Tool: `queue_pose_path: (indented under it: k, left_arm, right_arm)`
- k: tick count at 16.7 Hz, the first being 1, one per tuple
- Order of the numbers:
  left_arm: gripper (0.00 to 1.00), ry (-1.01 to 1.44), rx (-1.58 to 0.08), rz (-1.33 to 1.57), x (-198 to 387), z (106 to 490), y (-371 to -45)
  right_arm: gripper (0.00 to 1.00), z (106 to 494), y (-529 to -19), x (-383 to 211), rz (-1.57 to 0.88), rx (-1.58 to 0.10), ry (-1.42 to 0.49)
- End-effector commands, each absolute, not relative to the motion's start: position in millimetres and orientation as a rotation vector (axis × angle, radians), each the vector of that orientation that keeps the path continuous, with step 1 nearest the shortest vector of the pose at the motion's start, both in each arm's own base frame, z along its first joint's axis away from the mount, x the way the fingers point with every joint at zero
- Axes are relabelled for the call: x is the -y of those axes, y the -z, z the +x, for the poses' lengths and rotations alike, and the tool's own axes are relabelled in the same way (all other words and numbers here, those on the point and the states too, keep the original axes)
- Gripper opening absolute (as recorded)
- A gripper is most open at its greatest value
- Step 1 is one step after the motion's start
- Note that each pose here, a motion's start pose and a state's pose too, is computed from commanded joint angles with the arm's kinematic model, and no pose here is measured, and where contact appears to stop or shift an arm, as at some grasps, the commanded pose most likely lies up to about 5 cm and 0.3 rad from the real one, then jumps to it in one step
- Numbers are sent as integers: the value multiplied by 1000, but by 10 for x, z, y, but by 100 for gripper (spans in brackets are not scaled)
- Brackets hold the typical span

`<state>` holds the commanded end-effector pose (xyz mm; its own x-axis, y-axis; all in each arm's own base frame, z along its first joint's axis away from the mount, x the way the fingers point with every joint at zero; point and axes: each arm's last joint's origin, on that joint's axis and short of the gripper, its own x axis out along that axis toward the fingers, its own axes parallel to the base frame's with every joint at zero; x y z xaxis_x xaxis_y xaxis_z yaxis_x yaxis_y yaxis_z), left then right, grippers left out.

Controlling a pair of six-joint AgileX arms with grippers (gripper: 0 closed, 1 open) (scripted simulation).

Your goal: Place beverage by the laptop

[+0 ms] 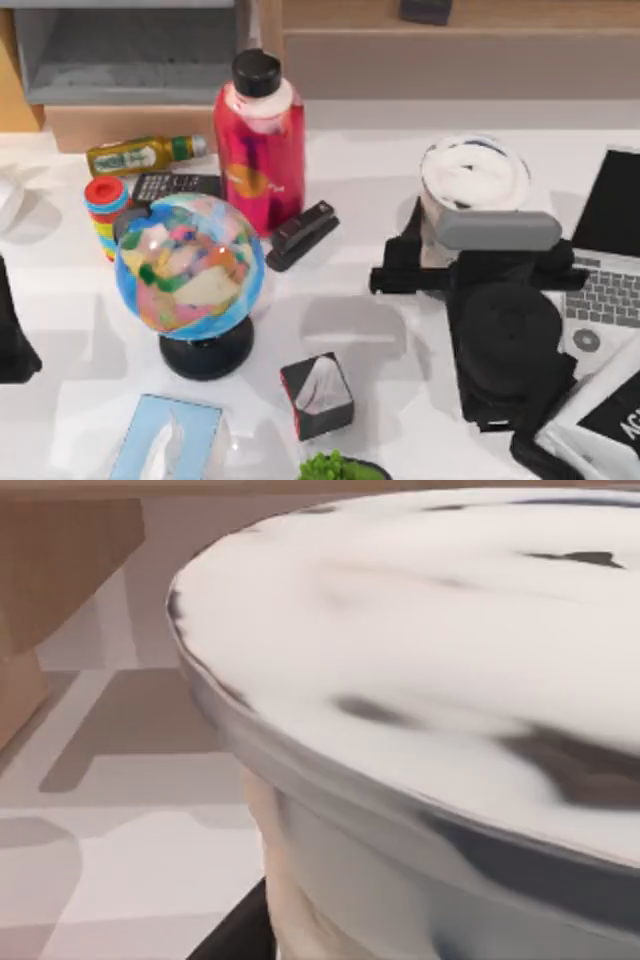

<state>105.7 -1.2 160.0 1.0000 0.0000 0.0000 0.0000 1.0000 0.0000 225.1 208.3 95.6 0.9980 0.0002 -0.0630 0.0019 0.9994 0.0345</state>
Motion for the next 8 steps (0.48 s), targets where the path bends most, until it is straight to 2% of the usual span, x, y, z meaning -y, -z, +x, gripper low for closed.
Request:
queue_pose_path:
  k: [4,8]
  left_arm:
    - [100,0,0,0,12,1057,-1600]
    - [100,0,0,0,12,1057,-1600]
  right_arm:
    - [0,2598,-1286,-1930,125,31,-33]
    - [0,3094,-1525,-1364,169,130,-16]
